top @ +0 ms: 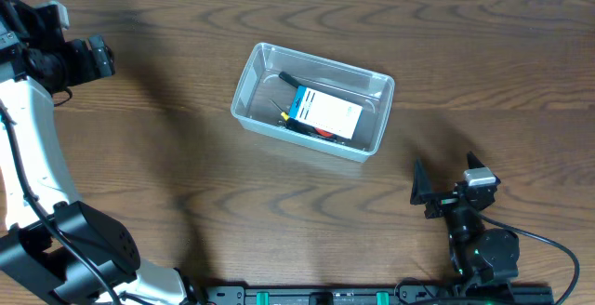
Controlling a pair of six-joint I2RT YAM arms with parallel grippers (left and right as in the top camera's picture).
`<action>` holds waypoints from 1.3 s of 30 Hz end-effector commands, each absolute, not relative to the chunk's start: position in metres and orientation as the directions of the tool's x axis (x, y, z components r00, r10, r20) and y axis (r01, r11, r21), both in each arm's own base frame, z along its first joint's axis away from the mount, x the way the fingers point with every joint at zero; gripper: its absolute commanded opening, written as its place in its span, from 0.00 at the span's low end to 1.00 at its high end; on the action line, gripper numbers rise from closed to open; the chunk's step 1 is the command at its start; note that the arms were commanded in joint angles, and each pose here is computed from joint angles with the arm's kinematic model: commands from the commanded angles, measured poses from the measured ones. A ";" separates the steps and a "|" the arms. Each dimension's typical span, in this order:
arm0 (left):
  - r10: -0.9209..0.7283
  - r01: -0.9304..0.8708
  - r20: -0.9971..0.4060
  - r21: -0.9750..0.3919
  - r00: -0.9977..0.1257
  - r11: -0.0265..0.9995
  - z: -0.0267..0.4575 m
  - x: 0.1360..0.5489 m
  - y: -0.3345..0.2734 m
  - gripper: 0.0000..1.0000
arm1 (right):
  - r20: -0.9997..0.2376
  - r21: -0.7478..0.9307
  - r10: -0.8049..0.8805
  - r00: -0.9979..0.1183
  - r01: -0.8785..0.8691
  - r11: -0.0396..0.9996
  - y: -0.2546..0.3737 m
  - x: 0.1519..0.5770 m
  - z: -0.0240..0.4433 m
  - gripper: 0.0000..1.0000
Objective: Pack container
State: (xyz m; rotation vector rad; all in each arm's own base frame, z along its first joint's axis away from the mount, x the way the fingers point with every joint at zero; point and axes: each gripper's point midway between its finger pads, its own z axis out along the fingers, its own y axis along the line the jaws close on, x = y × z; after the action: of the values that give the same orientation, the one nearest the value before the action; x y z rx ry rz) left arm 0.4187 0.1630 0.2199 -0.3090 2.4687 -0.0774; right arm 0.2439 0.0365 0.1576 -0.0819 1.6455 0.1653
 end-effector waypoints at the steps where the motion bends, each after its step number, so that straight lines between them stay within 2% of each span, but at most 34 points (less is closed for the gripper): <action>1: -0.242 -0.197 -0.605 -0.141 -0.759 0.970 0.225 0.421 0.162 0.98 | -0.996 0.047 0.034 -0.078 -0.168 0.985 0.039 0.243 0.157 0.99; 22: -0.231 -0.192 -0.636 -0.130 -0.736 0.973 0.231 0.428 0.165 0.98 | -0.996 0.047 0.034 -0.078 -0.168 0.985 0.039 0.243 0.157 0.99; 27: -0.272 -0.214 -0.612 -0.168 -0.743 0.962 0.228 0.424 0.161 0.98 | -0.996 0.047 0.034 -0.078 -0.169 0.985 0.039 0.243 0.157 0.99; 31: -0.255 -0.097 -0.580 -0.290 -0.774 0.952 0.227 0.421 0.125 0.98 | -0.996 0.047 0.034 -0.078 -0.168 0.985 0.039 0.243 0.157 0.99; 37: -0.042 0.117 -0.523 -0.267 -0.851 0.957 0.214 0.409 0.066 0.99 | -0.996 0.047 0.034 -0.078 -0.168 0.985 0.039 0.243 0.157 0.99; 39: 0.026 0.183 -0.495 -0.272 -0.869 0.945 0.210 0.403 0.040 0.94 | -0.996 0.047 0.034 -0.078 -0.168 0.985 0.039 0.243 0.157 0.99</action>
State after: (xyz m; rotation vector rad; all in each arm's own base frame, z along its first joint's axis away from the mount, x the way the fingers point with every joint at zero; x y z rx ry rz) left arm 0.4027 0.0727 0.2057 -0.0590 2.6062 -0.3805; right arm 0.2439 0.0367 0.1577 -0.0825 1.6451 0.1659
